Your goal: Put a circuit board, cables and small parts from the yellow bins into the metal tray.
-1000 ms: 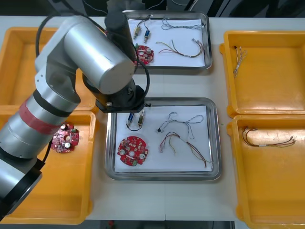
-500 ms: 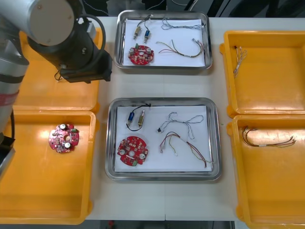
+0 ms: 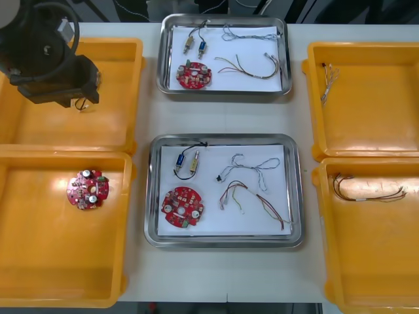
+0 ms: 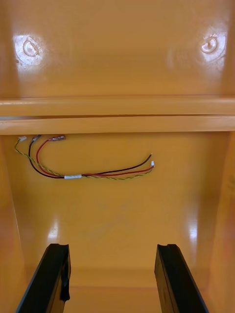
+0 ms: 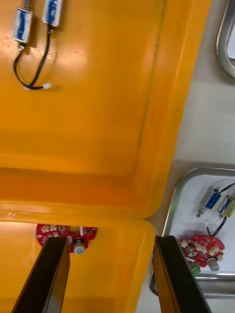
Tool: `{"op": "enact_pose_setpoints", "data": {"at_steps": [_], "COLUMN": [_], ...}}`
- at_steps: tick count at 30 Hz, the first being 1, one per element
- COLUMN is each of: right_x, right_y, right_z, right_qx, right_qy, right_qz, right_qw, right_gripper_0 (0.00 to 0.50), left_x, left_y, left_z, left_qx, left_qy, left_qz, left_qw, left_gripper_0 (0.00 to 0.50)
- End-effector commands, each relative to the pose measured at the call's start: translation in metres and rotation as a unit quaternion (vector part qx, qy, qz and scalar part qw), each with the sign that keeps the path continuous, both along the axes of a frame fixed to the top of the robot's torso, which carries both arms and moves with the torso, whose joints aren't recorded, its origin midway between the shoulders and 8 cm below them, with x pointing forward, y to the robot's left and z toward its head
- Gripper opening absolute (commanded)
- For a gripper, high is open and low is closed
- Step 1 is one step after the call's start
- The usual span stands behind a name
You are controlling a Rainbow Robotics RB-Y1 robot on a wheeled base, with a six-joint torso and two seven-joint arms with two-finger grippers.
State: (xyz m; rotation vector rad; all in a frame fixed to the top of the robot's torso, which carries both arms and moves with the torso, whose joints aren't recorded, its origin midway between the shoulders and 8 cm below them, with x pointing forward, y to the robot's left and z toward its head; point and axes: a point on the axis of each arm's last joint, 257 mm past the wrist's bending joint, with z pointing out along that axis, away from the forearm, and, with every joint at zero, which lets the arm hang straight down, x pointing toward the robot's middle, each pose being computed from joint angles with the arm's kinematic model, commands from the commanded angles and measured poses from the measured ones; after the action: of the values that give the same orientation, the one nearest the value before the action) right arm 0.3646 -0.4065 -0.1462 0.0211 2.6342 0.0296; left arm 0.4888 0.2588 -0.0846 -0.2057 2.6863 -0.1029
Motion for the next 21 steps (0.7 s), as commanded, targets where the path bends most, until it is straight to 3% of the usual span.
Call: {"op": "enact_pose_setpoints", "data": {"at_steps": [1, 10, 21], "right_x": [-0.004, -0.005, -0.005], "right_y": [-0.004, -0.003, -0.002], "right_z": [0.005, 0.005, 0.004], "right_qx": [-0.026, -0.023, -0.017], "right_qy": [0.003, 0.003, 0.006], "right_qz": [0.004, 0.001, -0.001], "right_qw": [1.000, 1.000, 1.000], "right_gripper_0": [0.500, 0.500, 0.500], "left_x": [0.005, -0.012, -0.051], "left_y": [0.023, 0.052, 0.072], "left_z": [0.034, 0.014, -0.019], "left_qx": [0.017, 0.016, 0.022], "left_qy": [-0.032, -0.031, -0.027], "left_qz": [-0.020, -0.028, -0.031], "left_qw": [0.9991, 0.9990, 0.9989], "left_gripper_0": [0.500, 0.500, 0.500]}}
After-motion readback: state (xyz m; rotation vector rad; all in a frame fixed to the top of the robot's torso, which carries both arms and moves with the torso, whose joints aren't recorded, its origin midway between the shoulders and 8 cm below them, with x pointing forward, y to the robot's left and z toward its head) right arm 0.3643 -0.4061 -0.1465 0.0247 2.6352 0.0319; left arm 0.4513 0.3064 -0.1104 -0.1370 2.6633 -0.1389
